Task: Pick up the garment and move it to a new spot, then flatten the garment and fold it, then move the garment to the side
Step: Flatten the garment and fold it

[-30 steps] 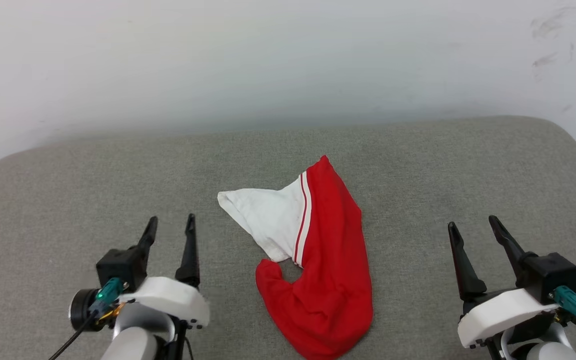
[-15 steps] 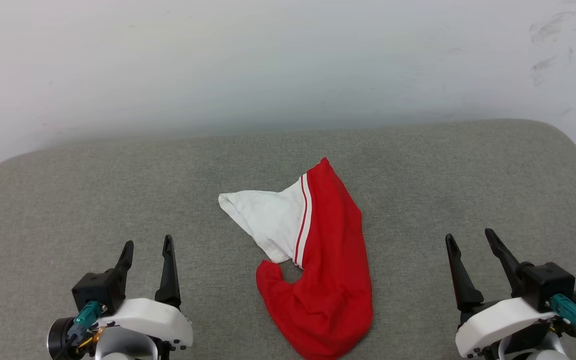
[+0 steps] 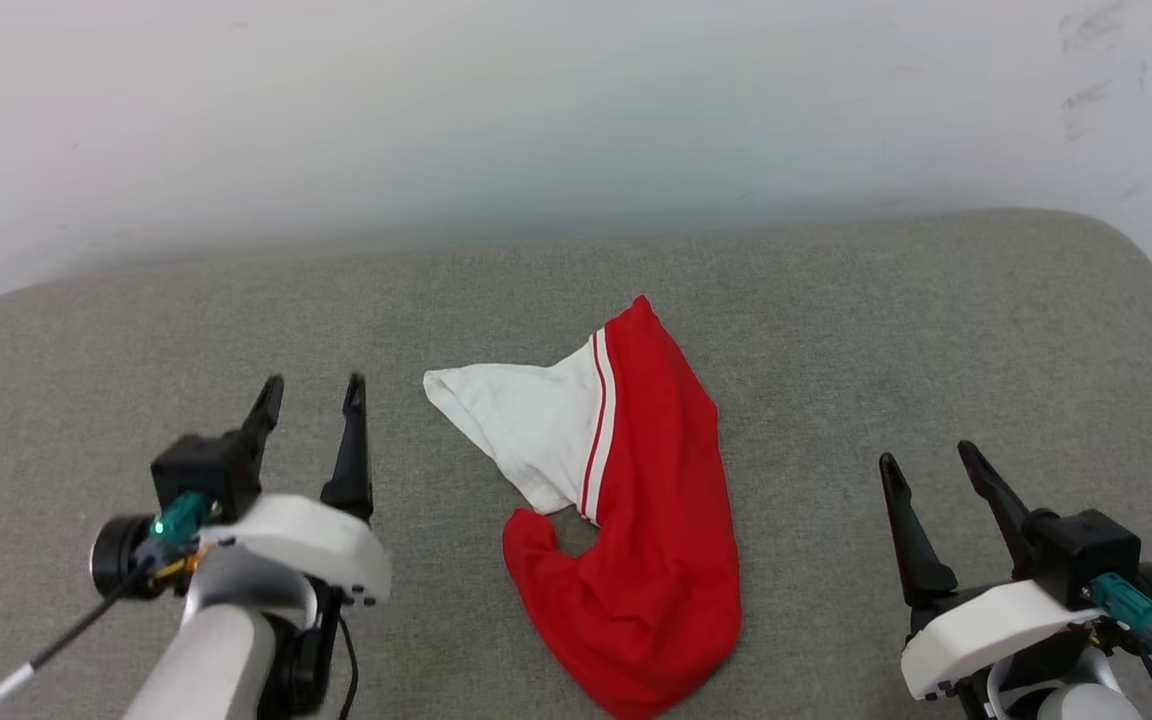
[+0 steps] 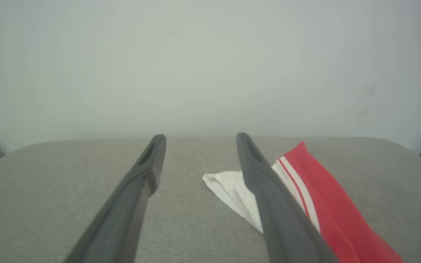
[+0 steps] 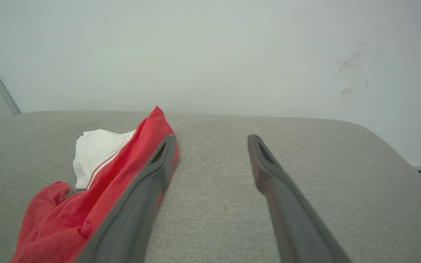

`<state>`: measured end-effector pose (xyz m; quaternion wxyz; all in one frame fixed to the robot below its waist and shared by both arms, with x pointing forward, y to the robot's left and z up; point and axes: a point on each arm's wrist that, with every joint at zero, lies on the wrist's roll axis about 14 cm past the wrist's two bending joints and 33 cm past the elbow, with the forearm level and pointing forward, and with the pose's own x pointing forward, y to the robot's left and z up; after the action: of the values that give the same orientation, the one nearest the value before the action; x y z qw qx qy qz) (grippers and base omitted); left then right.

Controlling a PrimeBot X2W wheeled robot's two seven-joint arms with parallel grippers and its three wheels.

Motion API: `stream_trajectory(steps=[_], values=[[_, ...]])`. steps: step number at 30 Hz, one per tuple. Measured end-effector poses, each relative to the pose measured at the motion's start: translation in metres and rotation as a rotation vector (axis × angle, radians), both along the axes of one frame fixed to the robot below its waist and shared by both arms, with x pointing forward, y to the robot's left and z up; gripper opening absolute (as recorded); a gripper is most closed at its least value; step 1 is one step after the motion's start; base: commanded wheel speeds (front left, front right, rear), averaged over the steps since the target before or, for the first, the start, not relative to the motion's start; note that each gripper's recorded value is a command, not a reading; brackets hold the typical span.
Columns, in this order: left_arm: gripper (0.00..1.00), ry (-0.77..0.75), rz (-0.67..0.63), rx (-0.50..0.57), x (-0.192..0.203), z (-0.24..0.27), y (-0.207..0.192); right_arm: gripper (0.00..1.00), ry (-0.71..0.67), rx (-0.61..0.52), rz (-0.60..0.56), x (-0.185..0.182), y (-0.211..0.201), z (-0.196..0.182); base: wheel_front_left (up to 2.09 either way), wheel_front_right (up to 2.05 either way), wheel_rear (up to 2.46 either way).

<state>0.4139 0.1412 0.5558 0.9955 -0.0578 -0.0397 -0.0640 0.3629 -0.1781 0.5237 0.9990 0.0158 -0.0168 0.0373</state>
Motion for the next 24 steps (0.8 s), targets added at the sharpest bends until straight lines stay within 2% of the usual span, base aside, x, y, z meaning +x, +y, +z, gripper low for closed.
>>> stream_trajectory(steps=[5, 8, 14, 18, 24], values=[[1.0, 0.001, -0.107, 0.062, 0.039, 0.023, -0.023, 1.0, -0.001, -0.003, 0.0, 0.012, -0.001, 0.0, 0.0, 0.0, 0.0], [1.0, 0.064, -0.176, 0.104, 0.063, 0.019, -0.037, 1.0, -0.003, 0.0, -0.009, 0.02, -0.004, -0.001, 0.0, 0.0, 0.0], [1.0, 0.376, -0.31, 0.194, 0.096, -0.039, -0.059, 1.0, 0.032, 0.006, -0.042, 0.03, -0.016, -0.018, 0.0, 0.0, 0.0], [1.0, 0.602, -0.369, 0.251, 0.101, -0.09, -0.064, 1.0, 0.07, 0.011, -0.068, 0.033, -0.025, -0.035, 0.0, 0.0, 0.0], [1.0, 0.86, -0.394, 0.337, 0.097, -0.153, -0.058, 1.0, 0.116, 0.011, -0.087, 0.037, -0.031, -0.054, 0.0, 0.0, 0.0]])
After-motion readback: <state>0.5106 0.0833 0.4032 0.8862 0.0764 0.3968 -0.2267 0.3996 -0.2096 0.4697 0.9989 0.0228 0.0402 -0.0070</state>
